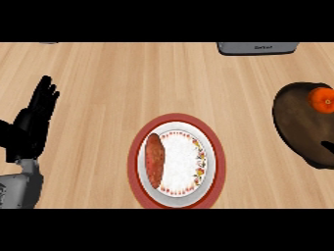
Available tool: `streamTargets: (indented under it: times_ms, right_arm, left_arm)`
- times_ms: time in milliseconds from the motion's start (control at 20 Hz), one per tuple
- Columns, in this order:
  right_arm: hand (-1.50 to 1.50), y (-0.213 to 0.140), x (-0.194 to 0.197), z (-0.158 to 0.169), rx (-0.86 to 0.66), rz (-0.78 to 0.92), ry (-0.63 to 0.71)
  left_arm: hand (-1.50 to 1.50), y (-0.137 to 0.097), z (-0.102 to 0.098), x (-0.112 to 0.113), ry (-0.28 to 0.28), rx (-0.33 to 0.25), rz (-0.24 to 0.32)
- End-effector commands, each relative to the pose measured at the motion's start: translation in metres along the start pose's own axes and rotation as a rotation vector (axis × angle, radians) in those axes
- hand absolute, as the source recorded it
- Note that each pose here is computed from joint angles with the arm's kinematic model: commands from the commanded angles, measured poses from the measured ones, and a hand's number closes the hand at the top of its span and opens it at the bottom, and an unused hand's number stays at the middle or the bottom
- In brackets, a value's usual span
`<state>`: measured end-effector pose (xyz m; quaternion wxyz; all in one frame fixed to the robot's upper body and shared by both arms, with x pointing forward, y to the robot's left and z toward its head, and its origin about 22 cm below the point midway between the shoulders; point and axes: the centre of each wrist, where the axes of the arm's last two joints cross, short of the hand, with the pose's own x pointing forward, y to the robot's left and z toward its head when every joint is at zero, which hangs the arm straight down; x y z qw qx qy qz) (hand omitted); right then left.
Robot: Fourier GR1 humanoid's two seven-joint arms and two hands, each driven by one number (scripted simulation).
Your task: Pick the squash from the plate and place it in the pan
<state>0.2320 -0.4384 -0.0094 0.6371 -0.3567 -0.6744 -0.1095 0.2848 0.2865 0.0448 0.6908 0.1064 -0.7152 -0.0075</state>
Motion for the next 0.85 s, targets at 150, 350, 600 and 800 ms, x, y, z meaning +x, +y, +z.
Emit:
streamTargets:
  times_ms: [150, 350, 600, 800]
  right_arm:
    - [-1.5, -0.051, 0.021, 0.087, 0.058, -0.086, -0.073]
    - [-1.5, -0.088, 0.047, 0.143, 0.037, -0.082, -0.097]
    - [-1.5, -0.113, 0.088, 0.191, 0.066, -0.057, -0.042]
    - [-1.5, -0.116, 0.093, 0.205, 0.051, 0.0, -0.047]
  left_arm:
    - [0.0, 0.009, 0.009, 0.003, 0.016, 0.009, 0.002]
    - [0.0, 0.013, 0.003, 0.003, 0.008, 0.021, -0.008]
    - [0.0, 0.003, 0.018, 0.005, -0.003, -0.024, 0.012]
    - [0.0, -0.012, -0.006, -0.002, -0.006, -0.025, 0.012]
